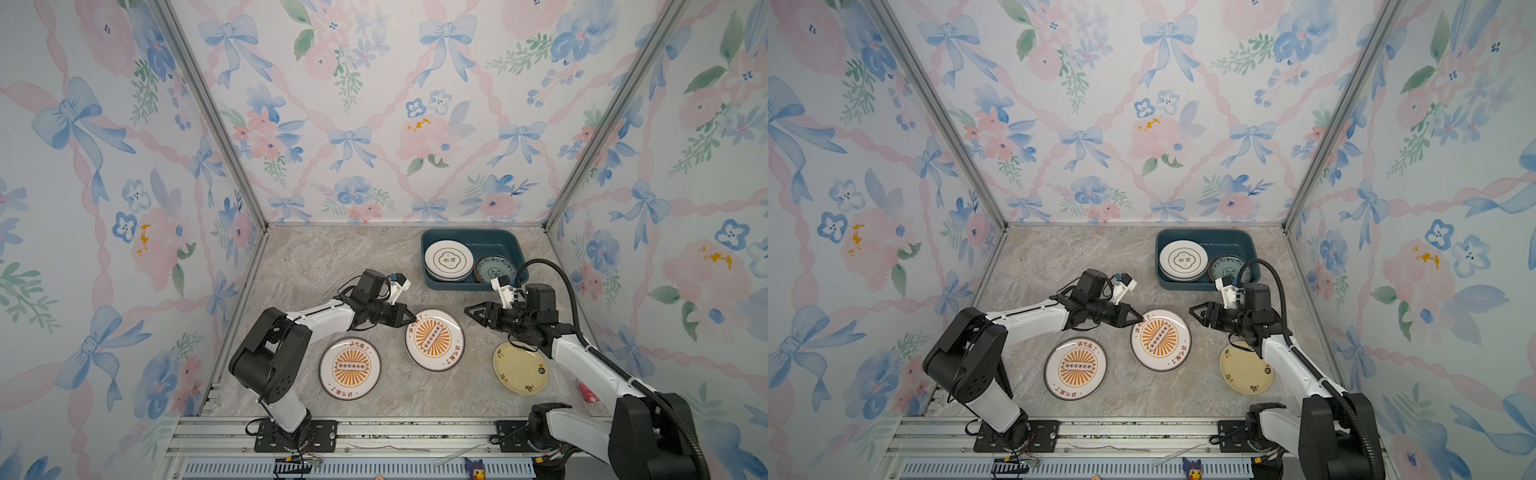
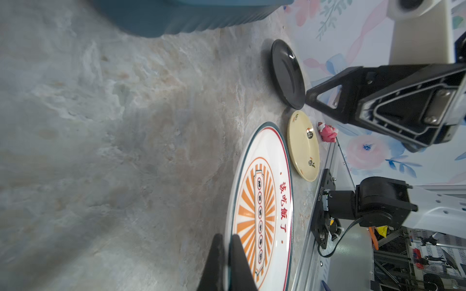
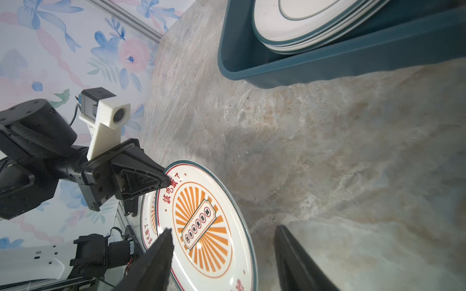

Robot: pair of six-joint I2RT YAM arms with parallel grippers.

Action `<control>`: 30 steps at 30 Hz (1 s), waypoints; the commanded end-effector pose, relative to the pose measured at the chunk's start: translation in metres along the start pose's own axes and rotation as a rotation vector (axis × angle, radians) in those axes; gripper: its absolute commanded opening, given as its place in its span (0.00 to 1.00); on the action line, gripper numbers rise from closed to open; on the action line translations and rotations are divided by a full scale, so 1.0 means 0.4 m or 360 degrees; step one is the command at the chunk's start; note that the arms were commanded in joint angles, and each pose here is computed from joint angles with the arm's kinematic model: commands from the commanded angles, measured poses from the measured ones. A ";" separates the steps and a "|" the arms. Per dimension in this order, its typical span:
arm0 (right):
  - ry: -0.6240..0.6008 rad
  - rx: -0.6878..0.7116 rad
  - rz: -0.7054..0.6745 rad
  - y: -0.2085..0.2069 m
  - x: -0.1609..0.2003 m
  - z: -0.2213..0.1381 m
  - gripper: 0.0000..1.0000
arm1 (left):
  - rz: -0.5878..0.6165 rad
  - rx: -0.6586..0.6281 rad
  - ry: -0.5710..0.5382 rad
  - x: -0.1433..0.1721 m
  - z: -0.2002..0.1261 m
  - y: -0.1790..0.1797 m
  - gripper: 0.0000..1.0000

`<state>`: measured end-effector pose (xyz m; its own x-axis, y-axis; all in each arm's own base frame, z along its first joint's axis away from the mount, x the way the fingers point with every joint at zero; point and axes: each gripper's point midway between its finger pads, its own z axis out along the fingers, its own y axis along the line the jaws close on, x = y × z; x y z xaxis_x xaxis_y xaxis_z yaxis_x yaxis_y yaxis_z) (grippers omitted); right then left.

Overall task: Place the plates into the plastic bin on the countertop
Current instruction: Pick up the plate from the bottom-center of the table, then place the plate in the plastic bin.

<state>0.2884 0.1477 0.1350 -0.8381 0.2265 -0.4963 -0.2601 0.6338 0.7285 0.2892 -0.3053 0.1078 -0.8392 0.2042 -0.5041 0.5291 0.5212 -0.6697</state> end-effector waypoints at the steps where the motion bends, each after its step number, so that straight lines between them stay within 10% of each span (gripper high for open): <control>1: -0.0057 -0.0091 -0.0050 0.022 -0.025 0.014 0.63 | 0.0038 0.0127 -0.0088 -0.062 -0.040 -0.062 0.00; 19: 0.0086 -0.0400 -0.0069 0.096 0.018 0.065 0.56 | -0.0001 0.0172 -0.0274 -0.197 -0.116 -0.055 0.00; 30: 0.0121 -0.0508 -0.0030 0.143 0.015 0.085 0.26 | -0.0012 0.0104 -0.0293 -0.230 -0.106 -0.034 0.00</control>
<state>0.2858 0.2025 0.1494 -0.8612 0.1570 -0.4834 -0.3871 0.4136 0.8240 0.3446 -0.2938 0.1766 -0.8211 0.0537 -0.5683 0.5220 0.4735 -0.7094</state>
